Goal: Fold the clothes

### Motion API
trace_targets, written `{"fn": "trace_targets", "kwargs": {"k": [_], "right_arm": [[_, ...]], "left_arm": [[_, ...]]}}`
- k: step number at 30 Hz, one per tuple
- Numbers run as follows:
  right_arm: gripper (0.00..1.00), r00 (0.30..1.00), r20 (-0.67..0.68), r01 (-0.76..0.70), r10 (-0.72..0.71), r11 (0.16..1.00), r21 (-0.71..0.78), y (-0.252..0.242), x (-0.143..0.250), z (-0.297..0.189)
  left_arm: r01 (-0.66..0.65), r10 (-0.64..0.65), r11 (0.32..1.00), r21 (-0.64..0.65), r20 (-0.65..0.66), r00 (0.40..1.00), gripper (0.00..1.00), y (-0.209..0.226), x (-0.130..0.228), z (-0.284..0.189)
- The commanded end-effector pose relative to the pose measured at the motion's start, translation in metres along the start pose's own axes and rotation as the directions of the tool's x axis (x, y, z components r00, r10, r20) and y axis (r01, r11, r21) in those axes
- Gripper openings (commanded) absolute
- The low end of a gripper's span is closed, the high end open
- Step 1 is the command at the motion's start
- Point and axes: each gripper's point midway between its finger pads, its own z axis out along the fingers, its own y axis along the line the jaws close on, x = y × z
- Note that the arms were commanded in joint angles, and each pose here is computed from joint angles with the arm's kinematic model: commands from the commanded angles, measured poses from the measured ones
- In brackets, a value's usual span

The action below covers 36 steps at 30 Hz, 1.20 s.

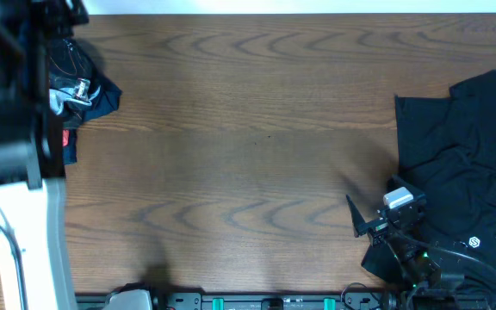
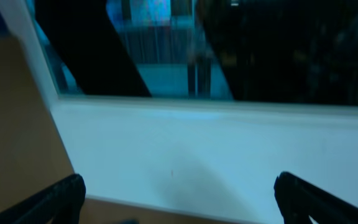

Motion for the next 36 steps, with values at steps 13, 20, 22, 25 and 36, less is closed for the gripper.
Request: {"fn": "trace_targets", "kwargs": {"k": [13, 20, 22, 25, 36], "right_arm": [[0.99, 1.000, 0.010, 0.019, -0.019, 1.000, -0.018, 0.004, -0.001, 0.000], [0.99, 1.000, 0.010, 0.019, -0.019, 1.000, -0.018, 0.004, -0.001, 0.000], [0.99, 1.000, 0.010, 0.019, -0.019, 1.000, -0.018, 0.004, -0.001, 0.000], [0.99, 1.000, 0.010, 0.019, -0.019, 1.000, -0.018, 0.004, -0.001, 0.000], [0.99, 1.000, 0.010, 0.018, -0.018, 1.000, -0.018, 0.004, -0.001, 0.000]], "left_arm": [[-0.080, 0.082, 0.997, -0.017, 0.205, 0.975, 0.98, 0.005, 0.061, -0.129], [-0.082, 0.081, 0.997, -0.006, 0.207, 0.975, 0.98, 0.003, 0.119, -0.156], [-0.083, 0.082, 0.997, -0.002, 0.202, 0.976, 0.98, 0.002, 0.137, -0.161], [-0.082, 0.079, 0.997, 0.007, 0.201, 0.977, 0.98, 0.001, 0.160, -0.169], [-0.081, 0.073, 0.997, 0.014, 0.301, 0.951, 0.98, -0.002, 0.201, -0.191]]}}
